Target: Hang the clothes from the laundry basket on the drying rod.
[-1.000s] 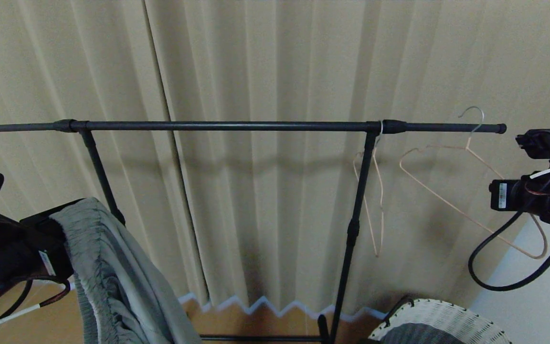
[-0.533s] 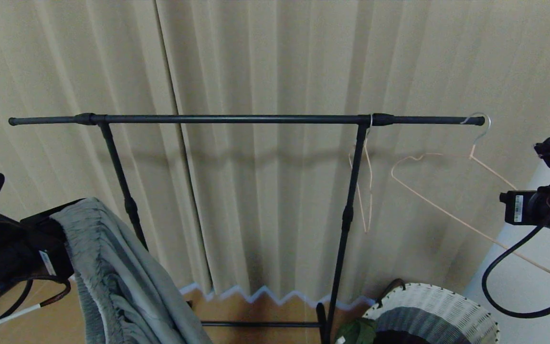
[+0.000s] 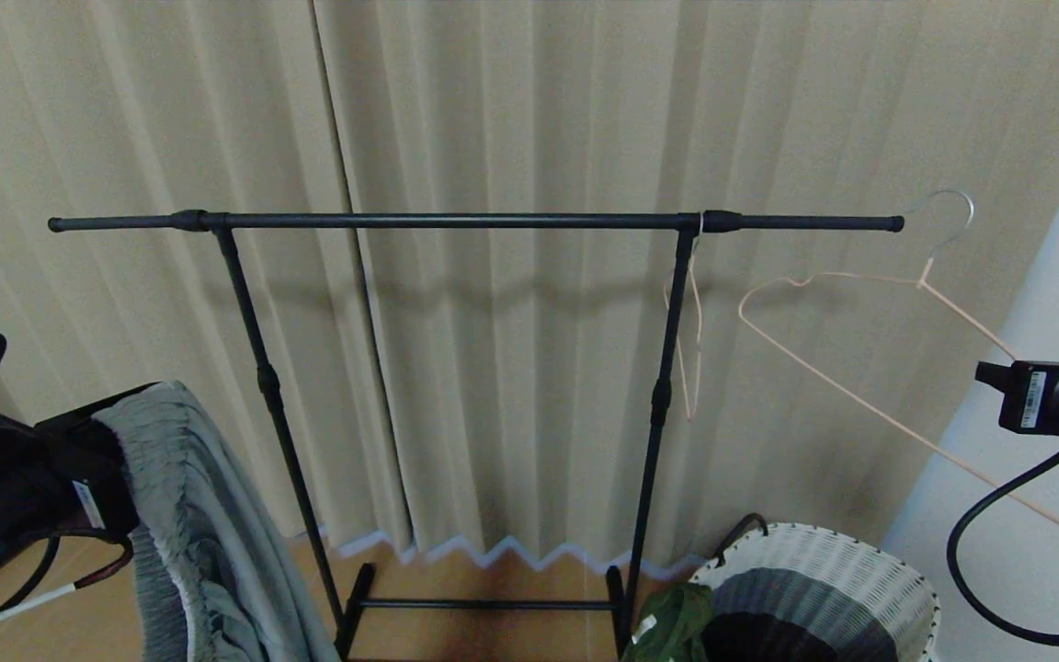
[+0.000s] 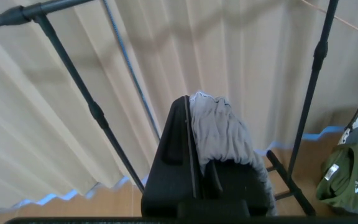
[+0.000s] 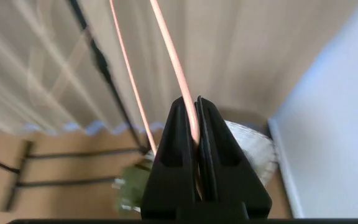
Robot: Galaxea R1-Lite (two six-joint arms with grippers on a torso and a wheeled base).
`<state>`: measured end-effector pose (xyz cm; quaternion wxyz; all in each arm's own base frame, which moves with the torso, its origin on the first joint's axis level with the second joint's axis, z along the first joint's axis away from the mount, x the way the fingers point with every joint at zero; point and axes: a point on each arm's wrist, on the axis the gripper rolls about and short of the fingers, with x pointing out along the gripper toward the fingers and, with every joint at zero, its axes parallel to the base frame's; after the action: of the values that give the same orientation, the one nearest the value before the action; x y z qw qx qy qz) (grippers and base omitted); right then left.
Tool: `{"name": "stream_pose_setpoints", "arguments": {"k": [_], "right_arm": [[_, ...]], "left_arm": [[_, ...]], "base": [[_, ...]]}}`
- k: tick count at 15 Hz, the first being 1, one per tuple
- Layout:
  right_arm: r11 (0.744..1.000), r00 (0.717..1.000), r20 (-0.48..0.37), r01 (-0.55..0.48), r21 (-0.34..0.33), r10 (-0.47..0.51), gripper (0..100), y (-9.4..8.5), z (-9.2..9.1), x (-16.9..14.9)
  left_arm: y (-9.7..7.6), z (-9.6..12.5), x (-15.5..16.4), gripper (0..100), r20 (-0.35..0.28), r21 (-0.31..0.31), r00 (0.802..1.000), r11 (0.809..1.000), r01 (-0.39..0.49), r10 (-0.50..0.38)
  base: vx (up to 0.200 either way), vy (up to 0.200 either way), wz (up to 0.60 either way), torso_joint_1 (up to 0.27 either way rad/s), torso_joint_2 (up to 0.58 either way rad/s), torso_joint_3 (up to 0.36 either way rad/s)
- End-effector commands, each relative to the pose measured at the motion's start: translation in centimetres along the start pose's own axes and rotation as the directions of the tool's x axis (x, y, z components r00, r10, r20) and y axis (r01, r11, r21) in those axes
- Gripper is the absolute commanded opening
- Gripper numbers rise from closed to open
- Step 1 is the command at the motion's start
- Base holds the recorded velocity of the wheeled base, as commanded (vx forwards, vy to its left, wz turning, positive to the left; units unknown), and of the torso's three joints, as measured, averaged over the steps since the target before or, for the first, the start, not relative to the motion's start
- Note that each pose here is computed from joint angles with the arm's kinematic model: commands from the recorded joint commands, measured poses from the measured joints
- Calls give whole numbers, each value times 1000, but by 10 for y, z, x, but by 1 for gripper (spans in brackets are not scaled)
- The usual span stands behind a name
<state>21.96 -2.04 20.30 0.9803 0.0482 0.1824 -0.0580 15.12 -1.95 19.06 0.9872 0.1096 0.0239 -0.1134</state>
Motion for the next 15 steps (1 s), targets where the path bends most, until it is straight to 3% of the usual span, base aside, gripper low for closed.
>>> {"name": "stream_pose_setpoints", "arguments": {"k": [1,5,9,15], "right_arm": [[998,998,43,-49,27,47,0,3,6,-13],[987,985,82,-154,49,150,0,8,10,-27],[983,982,76,-176,48,172,0,8,7,-30],[982,982,60,-181,47,178,0,9,4,-28]], "left_arm": [[0,0,0,0,1,0,1000,1000,0,0],[0,0,0,0,1,0,1000,1000,0,0],[0,0,0,0,2,0,1000,1000,1,-1],[0,0,0,0,-1,0,1000,1000,-1,1]], "base": [[0,0,0,0,0,0],[0,0,0,0,0,0],[0,0,0,0,0,0],[0,200,0,3,2,2]]}}
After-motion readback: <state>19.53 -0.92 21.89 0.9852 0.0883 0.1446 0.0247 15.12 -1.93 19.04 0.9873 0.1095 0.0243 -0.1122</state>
